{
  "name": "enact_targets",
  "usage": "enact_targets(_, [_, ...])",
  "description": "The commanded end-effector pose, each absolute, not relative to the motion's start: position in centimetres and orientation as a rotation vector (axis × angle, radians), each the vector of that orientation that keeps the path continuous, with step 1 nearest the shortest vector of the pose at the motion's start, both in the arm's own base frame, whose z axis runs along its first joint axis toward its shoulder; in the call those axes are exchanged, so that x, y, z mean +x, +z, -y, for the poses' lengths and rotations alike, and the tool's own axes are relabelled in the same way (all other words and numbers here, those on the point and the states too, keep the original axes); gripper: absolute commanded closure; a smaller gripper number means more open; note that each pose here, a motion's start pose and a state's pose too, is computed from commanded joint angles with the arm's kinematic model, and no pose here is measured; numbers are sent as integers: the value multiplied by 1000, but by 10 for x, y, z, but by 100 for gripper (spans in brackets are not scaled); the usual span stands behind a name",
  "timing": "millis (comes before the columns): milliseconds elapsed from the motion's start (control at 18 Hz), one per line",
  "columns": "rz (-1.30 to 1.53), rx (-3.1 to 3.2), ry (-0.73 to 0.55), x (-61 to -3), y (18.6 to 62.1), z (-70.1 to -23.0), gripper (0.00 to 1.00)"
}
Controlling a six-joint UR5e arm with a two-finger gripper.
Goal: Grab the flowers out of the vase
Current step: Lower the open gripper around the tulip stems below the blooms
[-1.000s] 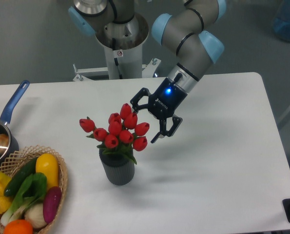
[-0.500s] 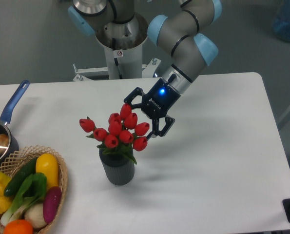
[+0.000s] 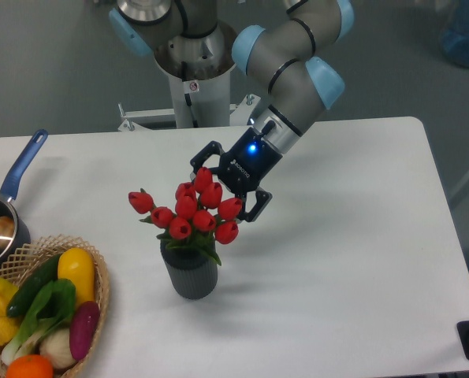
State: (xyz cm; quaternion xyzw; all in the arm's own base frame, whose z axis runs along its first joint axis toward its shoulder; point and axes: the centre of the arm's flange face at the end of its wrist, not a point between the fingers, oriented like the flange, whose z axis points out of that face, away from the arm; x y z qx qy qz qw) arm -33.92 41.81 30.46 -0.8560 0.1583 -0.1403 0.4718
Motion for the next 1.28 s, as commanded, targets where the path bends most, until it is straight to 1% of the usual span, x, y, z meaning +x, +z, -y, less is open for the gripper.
enact_targets(333, [-408,-2090,-354,-334,305,-427,0])
enact_targets(1278, [-402,-2089,-353,-348,301,-432,0])
